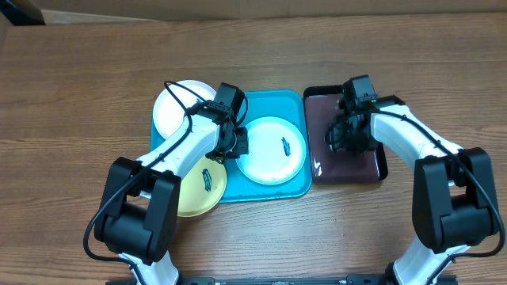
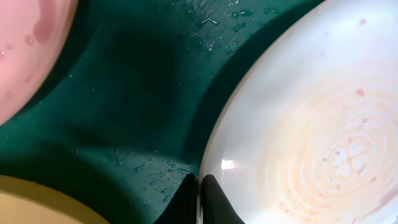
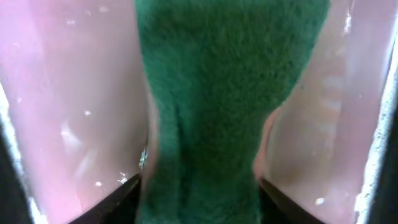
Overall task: Clean dirty plates on tray and stack at the side
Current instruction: 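Grasp the green sponge with the right gripper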
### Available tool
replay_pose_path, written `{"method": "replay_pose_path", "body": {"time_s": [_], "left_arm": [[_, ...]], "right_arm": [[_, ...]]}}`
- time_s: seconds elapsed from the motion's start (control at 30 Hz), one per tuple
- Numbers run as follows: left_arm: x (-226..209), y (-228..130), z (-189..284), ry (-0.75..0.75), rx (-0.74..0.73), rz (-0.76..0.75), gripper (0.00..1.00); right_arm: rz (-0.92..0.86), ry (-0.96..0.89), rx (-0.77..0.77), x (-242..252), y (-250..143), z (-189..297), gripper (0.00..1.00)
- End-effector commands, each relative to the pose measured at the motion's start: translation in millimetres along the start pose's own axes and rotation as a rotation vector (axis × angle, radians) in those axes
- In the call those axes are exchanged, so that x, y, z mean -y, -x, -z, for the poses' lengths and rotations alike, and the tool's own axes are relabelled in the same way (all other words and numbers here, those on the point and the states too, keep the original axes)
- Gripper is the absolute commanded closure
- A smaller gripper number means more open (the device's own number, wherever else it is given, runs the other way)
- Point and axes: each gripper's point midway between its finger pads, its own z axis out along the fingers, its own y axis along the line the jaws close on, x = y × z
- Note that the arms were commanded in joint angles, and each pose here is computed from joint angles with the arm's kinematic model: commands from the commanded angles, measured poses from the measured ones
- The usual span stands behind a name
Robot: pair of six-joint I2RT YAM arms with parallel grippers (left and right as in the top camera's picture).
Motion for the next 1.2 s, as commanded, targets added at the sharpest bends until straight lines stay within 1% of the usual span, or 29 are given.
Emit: {"method": "replay_pose_path", "body": {"time_s": [0.0,0.03,0.13,0.23,0.33,0.37,0.4,0.43,0.47,0.5,0.67,0.87,0.93,0.97,1.0,1.17], "left_arm": [[0.4,5.9,-0.6,0.002,0.007,0.006,0.94],[0.4,5.9,-0.6,0.002,0.007,0.006,0.94],[0.4,6.0,-0.6,0.002,0.008,0.006,0.94],[0.4,6.0,-0.6,0.002,0.008,0.006,0.93],[0.5,6.1,-0.6,0.001,0.008,0.006,0.92],[0.5,6.2,-0.6,0.001,0.009,0.006,0.92],[0.6,6.3,-0.6,0.001,0.009,0.006,0.92],[0.6,6.3,-0.6,0.001,0.009,0.006,0.91],[0.5,6.2,-0.6,0.001,0.009,0.006,0.91],[0.6,6.3,-0.6,0.001,0.009,0.006,0.9],[0.3,5.8,-0.6,0.002,0.007,0.006,0.9],[0.0,5.0,-0.6,0.003,0.004,0.002,0.9],[0.0,5.0,-0.6,0.003,0.004,0.002,0.9],[0.0,5.0,-0.6,0.003,0.004,0.002,0.9],[0.0,5.0,-0.6,0.003,0.004,0.002,0.9],[0.0,5.0,-0.6,0.003,0.004,0.002,0.89]], "right_arm": [[0.005,0.002,0.0,-1.4,-2.4,-1.8,0.77],[0.005,0.001,-0.004,-1.2,-3.5,-1.8,0.83],[0.005,-0.01,-0.05,1.2,-14.2,-0.6,0.96],[0.004,-0.024,-0.119,3.6,-26.1,8.5,0.96],[0.002,-0.024,-0.17,2.3,-30.0,24.2,0.96],[0.002,-0.025,-0.178,2.1,-29.7,28.8,0.8],[0.002,-0.027,-0.185,2.1,-29.4,32.7,0.53],[0.002,-0.028,-0.19,2.0,-29.2,35.4,0.32],[0.004,-0.032,-0.187,2.6,-28.4,36.0,0.23],[0.017,-0.03,-0.182,2.3,-27.2,35.6,0.21],[0.019,-0.029,-0.125,2.9,-15.3,29.3,0.21],[0.019,-0.026,-0.105,3.0,-14.7,20.9,0.26],[0.015,-0.038,-0.107,5.1,-15.7,20.2,0.31],[0.013,-0.04,-0.107,5.5,-15.8,20.3,0.36],[0.013,-0.04,-0.107,5.6,-15.7,20.3,0.38],[-0.008,-0.046,-0.112,6.0,-17.2,20.5,0.37]]}}
